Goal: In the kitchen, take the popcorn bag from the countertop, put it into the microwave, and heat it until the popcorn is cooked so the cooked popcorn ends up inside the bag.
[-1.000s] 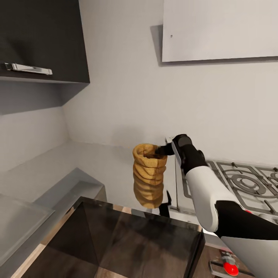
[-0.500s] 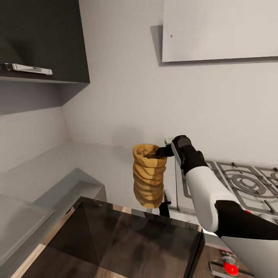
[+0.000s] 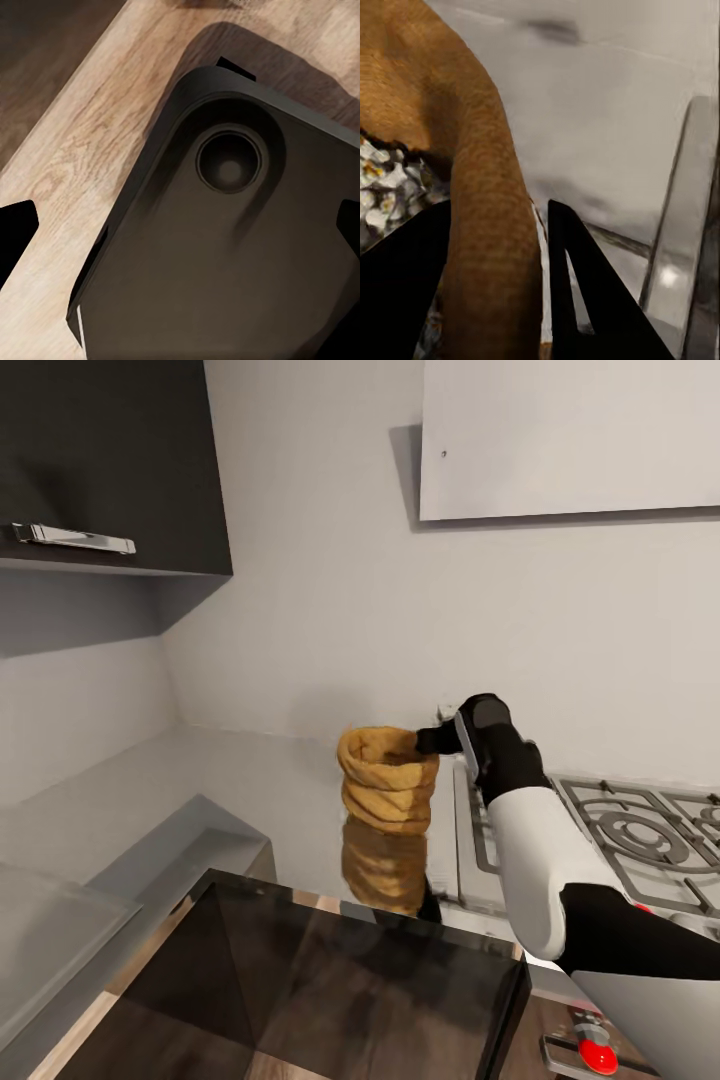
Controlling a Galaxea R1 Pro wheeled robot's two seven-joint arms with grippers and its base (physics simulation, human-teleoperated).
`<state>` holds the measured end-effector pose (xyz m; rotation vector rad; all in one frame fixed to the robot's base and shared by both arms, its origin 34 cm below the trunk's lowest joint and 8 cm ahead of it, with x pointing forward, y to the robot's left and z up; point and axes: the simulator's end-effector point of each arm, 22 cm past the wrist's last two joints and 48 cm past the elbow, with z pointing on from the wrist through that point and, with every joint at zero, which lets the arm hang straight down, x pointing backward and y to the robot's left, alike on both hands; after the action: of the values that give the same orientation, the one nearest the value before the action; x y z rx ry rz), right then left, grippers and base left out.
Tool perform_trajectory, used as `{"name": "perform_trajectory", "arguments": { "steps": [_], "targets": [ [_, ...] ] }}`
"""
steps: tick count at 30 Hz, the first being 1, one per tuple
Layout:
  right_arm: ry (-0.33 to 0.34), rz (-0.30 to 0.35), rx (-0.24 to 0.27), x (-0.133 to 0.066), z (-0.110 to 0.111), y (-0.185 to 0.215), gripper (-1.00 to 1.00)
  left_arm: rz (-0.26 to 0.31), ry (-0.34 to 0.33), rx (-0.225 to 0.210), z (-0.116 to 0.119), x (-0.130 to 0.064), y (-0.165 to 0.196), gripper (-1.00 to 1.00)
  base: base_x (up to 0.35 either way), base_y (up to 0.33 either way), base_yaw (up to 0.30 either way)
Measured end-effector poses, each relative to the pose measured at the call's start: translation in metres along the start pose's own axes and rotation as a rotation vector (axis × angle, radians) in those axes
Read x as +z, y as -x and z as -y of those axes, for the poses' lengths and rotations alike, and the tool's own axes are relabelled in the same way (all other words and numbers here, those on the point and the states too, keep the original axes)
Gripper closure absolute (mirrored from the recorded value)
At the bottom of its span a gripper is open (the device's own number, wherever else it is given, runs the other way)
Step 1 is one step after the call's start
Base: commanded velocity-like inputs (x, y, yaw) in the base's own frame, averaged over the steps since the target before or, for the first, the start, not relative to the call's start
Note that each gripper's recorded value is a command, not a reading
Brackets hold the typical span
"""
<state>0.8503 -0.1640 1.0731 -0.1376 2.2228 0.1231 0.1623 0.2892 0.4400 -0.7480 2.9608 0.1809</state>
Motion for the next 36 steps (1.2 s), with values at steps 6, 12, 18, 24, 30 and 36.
{"name": "perform_trajectory", "arguments": {
  "steps": [6, 12, 18, 24, 30, 36],
  "targets": [
    [-0.044, 0.299, 0.024, -0.083, 0.020, 0.092, 1.00, 0.000, 0.000, 0.000, 0.000, 0.000, 0.000, -1.00, 0.000, 0.000, 0.000],
    [-0.046, 0.315, 0.026, -0.088, 0.021, 0.096, 1.00, 0.000, 0.000, 0.004, 0.000, 0.000, 0.000, -1.00, 0.000, 0.000, 0.000],
    [-0.042, 0.314, 0.027, -0.088, 0.020, 0.095, 1.00, 0.000, 0.000, 0.004, 0.000, 0.000, 0.000, -1.00, 0.000, 0.000, 0.000],
    [-0.042, 0.314, 0.026, -0.087, 0.020, 0.095, 1.00, 0.000, -0.002, 0.006, 0.001, 0.000, 0.000, -1.00, -0.056, 0.000, 0.000],
    [-0.038, 0.298, 0.030, -0.082, 0.020, 0.091, 1.00, 0.002, -0.005, 0.004, 0.004, 0.000, 0.000, -1.00, -0.325, 0.000, 0.000],
    [-0.023, 0.283, 0.129, -0.076, 0.042, 0.082, 1.00, 0.000, -0.005, 0.005, 0.005, 0.000, -0.001, -1.00, -0.343, 0.000, 0.000]
  ]
}}
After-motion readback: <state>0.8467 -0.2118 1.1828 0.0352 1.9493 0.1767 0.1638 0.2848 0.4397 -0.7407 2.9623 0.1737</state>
